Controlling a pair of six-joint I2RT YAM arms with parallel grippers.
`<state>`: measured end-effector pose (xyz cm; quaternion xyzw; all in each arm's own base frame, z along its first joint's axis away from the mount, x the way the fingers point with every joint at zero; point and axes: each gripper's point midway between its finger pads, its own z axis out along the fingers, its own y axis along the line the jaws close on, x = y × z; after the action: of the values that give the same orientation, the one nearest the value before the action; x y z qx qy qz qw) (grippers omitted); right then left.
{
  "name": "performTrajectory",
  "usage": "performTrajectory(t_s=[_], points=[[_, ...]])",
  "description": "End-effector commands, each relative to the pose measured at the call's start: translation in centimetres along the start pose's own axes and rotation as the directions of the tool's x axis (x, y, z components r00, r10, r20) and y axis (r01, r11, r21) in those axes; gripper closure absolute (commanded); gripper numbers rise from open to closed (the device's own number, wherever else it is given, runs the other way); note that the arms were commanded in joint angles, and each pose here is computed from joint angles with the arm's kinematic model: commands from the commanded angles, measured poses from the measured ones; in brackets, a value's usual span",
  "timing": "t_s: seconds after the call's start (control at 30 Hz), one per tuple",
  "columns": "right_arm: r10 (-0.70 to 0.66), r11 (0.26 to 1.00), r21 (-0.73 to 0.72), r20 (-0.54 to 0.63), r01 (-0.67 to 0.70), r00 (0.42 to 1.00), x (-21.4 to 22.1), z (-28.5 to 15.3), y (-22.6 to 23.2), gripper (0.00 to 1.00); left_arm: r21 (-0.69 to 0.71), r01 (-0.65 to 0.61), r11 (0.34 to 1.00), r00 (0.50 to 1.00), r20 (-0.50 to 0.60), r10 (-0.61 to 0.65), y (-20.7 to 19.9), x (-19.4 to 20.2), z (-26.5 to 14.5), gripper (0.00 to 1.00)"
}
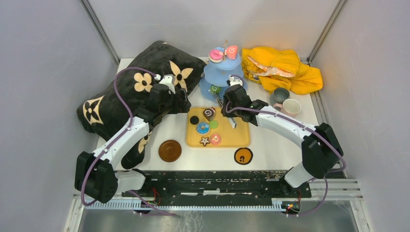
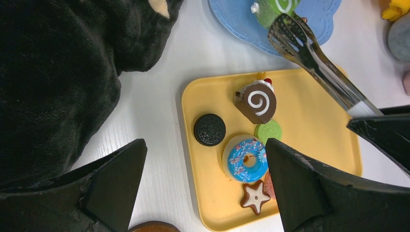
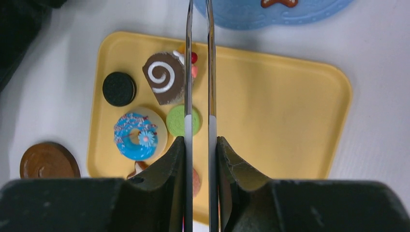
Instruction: Serve the afternoon tea
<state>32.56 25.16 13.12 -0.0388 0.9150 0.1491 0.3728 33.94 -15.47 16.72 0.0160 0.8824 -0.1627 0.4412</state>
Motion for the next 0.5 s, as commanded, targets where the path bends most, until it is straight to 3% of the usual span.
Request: performTrajectory(t_s=[0.0, 0.47], points=[[0.044, 0.999, -0.034, 0.156, -0.039, 0.987, -5.5, 0.9, 2.2, 0.99, 0.009, 0.015, 1.0, 0.998, 0.065, -0.016, -0.5, -2.0, -0.9, 0.0], [0.038, 0.999, 0.014, 0.152, -0.041, 0.988, -6.0, 5.0, 2.4, 0.99, -0.023, 0.004, 1.0, 0.997, 0.08, -0.002, 0.2, -2.4, -1.6, 0.0]])
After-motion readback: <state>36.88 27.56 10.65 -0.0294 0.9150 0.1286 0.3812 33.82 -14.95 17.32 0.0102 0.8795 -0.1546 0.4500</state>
